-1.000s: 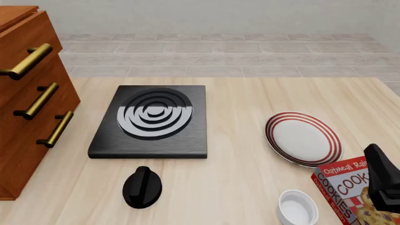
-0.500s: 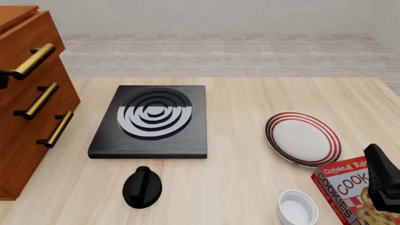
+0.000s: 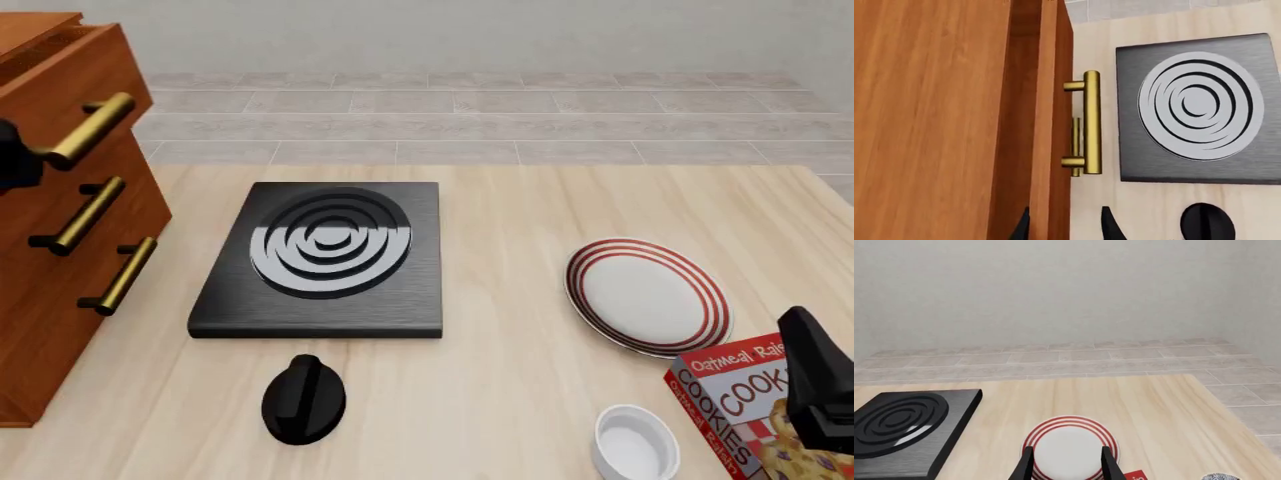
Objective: Pick the akita bowl in the top layer of the wooden cabinet and place it on the plate.
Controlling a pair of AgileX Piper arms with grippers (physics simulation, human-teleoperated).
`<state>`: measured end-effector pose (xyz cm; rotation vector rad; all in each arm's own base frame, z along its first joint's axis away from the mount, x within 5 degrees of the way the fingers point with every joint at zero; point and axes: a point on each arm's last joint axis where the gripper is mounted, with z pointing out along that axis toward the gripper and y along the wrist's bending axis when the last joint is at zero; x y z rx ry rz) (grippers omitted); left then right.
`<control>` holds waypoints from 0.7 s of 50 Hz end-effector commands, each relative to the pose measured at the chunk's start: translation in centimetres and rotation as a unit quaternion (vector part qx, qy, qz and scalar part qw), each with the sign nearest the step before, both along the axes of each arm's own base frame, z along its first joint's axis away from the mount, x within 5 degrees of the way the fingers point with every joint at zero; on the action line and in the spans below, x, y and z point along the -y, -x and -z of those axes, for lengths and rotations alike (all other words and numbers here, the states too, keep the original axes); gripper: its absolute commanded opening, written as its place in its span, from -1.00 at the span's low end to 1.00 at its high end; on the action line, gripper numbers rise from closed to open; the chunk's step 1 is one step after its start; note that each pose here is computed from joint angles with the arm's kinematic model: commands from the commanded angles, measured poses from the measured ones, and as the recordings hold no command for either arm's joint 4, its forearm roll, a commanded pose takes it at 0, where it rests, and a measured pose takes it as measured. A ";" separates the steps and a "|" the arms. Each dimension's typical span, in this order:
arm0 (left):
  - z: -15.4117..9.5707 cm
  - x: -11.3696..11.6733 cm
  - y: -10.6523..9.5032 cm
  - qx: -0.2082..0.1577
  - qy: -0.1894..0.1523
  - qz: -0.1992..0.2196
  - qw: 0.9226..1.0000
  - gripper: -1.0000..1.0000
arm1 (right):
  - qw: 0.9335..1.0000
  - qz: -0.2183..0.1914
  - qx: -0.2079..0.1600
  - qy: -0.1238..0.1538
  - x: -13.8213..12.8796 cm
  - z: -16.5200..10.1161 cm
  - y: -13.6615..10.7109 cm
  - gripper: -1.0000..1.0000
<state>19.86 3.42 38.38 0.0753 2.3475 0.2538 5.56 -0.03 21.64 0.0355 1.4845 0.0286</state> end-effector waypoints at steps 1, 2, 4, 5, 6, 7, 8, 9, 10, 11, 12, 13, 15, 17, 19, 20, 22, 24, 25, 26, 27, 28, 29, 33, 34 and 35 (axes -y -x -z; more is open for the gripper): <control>3.9 2.0 -1.9 -0.081 0.045 0.041 0.995 1.00 | 1.000 0.001 0.000 -0.001 0.0 0.0 0.0 1.00; 3.9 2.0 -2.0 -0.081 0.044 0.042 0.995 1.00 | 1.000 0.001 0.000 -0.001 0.0 0.0 0.0 1.00; 3.9 2.2 -2.0 -0.082 0.047 0.044 0.995 1.00 | 1.000 0.001 0.000 -0.001 0.0 0.0 0.0 1.00; 3.9 2.2 -2.0 -0.082 0.045 0.046 0.995 1.00 | 1.000 0.001 0.000 -0.001 0.0 0.0 0.0 1.00; 3.9 2.1 -2.1 -0.082 0.043 0.047 0.995 1.00 | 1.000 0.001 0.000 -0.001 0.0 0.0 0.0 1.00; 3.9 2.3 -2.1 -0.082 0.044 0.049 0.994 1.00 | 1.000 0.001 0.000 -0.001 0.0 0.0 0.0 1.00; 3.9 2.3 -2.1 -0.082 0.044 0.049 0.994 1.00 | 1.000 0.001 0.000 -0.001 0.0 0.0 0.0 1.00; 3.8 2.4 -2.1 -0.082 0.044 0.051 0.994 1.00 | 1.000 0.001 0.000 -0.001 0.0 0.0 0.0 1.00; 3.7 2.5 -2.1 -0.082 0.044 0.053 0.994 1.00 | 1.000 0.001 0.000 -0.001 0.0 0.0 0.0 1.00; 3.7 2.6 -2.1 -0.082 0.044 0.055 0.994 1.00 | 1.000 0.001 0.000 -0.001 0.0 0.0 0.0 1.00; 3.6 2.7 -2.1 -0.082 0.044 0.056 0.994 1.00 | 1.000 0.001 0.001 -0.001 0.0 0.0 0.0 1.00; 3.6 2.7 -2.1 -0.082 0.044 0.057 0.994 1.00 | 1.000 0.001 0.000 -0.001 0.0 0.0 0.0 1.00; 3.6 2.8 -2.1 -0.082 0.046 0.058 0.994 1.00 | 1.000 0.001 0.001 -0.001 0.0 0.0 0.0 1.00; 3.6 3.0 -2.2 -0.082 0.047 0.060 0.994 1.00 | 1.000 0.001 0.001 -0.001 0.0 0.0 0.0 1.00; 3.7 3.1 -2.3 -0.083 0.047 0.061 0.994 1.00 | 1.000 0.001 0.001 -0.001 0.0 0.0 0.0 1.00; 3.7 3.1 -2.3 -0.083 0.047 0.062 0.993 1.00 | 1.000 0.001 0.001 -0.001 0.0 0.0 0.0 1.00; 3.6 3.3 -2.4 -0.083 0.047 0.065 0.993 1.00 | 1.000 0.001 0.001 -0.001 0.0 0.0 0.0 1.00; 3.6 3.5 -2.4 -0.083 0.048 0.069 0.993 1.00 | 1.000 0.001 0.001 -0.001 0.0 -0.1 0.0 1.00; 3.6 3.7 -2.4 -0.083 0.050 0.071 0.993 1.00 | 1.000 0.001 0.001 -0.001 0.0 -0.1 0.0 1.00; 3.6 3.7 -2.4 -0.083 0.050 0.072 0.993 1.00 | 1.000 0.001 0.001 -0.001 0.0 -0.1 0.0 1.00; 3.6 3.9 -2.4 -0.084 0.050 0.074 0.992 1.00 | 1.000 0.001 0.001 -0.001 0.0 -0.1 0.0 1.00; 3.6 3.9 -2.5 -0.084 0.051 0.075 0.992 1.00 | 1.000 0.001 0.001 -0.001 0.0 -0.1 0.0 1.00; 3.5 4.0 -2.5 -0.084 0.049 0.077 0.992 1.00 | 1.000 0.001 0.001 -0.001 0.0 -0.1 0.0 1.00; 3.4 4.5 -2.5 -0.083 0.054 0.082 0.992 1.00 | 1.000 0.001 0.001 -0.001 0.0 -0.1 0.0 1.00; 3.4 4.6 -2.4 -0.084 0.054 0.084 0.991 1.00 | 1.000 0.001 0.002 -0.001 0.0 -0.1 0.0 1.00; 3.4 4.6 -2.4 -0.084 0.054 0.084 0.991 1.00 | 1.000 0.001 0.002 -0.001 0.0 -0.1 0.0 1.00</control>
